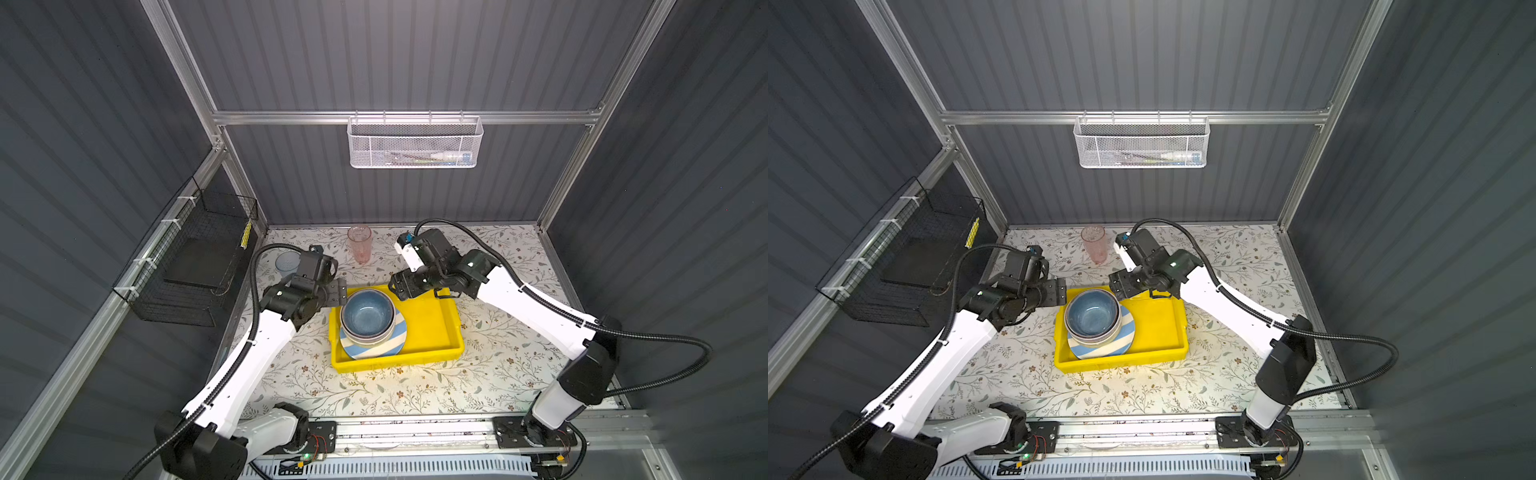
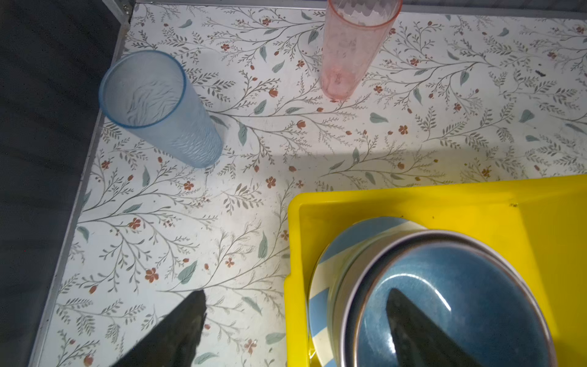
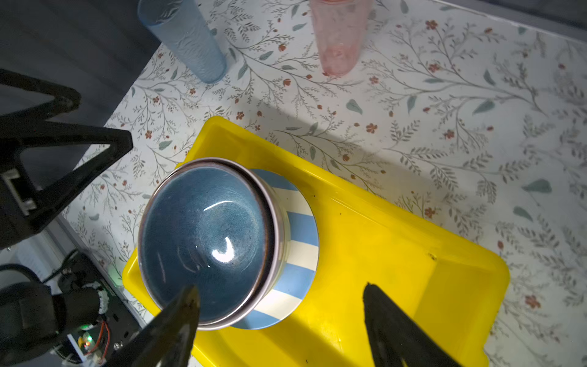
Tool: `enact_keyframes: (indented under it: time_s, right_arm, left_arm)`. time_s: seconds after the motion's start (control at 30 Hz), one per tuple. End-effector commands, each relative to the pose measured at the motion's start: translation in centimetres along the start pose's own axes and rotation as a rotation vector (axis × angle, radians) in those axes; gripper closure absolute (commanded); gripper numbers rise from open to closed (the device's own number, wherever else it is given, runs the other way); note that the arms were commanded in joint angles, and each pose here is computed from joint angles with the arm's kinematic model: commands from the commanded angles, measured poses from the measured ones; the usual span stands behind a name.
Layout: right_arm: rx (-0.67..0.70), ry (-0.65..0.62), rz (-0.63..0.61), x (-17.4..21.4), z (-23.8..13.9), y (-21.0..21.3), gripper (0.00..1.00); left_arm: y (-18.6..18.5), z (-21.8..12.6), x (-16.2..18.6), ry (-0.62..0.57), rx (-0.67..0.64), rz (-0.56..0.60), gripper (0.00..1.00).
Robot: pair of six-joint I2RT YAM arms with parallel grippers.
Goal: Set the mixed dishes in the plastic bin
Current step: 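Move the left gripper to the pink cup while the right gripper withdraws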
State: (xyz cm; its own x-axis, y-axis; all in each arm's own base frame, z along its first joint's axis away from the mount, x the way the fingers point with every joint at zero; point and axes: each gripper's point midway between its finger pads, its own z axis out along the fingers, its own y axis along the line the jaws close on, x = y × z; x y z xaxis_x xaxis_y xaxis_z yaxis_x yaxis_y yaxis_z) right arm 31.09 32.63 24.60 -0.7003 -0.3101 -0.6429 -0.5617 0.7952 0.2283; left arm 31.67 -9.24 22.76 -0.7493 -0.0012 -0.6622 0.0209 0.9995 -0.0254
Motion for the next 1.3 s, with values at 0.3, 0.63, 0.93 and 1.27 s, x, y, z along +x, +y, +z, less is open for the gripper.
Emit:
enact_keyframes:
  time_s: [0.3, 0.63, 0.93, 1.27]
  right_arm:
    - [-0.028, -0.069, 0.122, 2.1, -1.8, -4.1, 0.1]
    - [-0.024, -0.065, 0.131, 4.1, -1.9, -5.0, 0.08]
    - [-0.038, -0.066, 0.136, 4.5, -1.6, -4.9, 0.08]
    - [-0.06, -0.055, 0.134, 5.2, -1.7, -4.6, 0.08]
  left_arm:
    - [-2.6, 5.1, -8.5, -0.037, 0.041, -0.026, 0.28]
    - [-1.6, 9.9, -12.2, 0.018, 0.102, -0.085, 0.38]
    - [-2.2, 13.1, -13.9, 0.056, 0.171, -0.062, 0.45]
    - [-3.4, 16.8, -13.5, 0.117, 0.221, -0.084, 0.48]
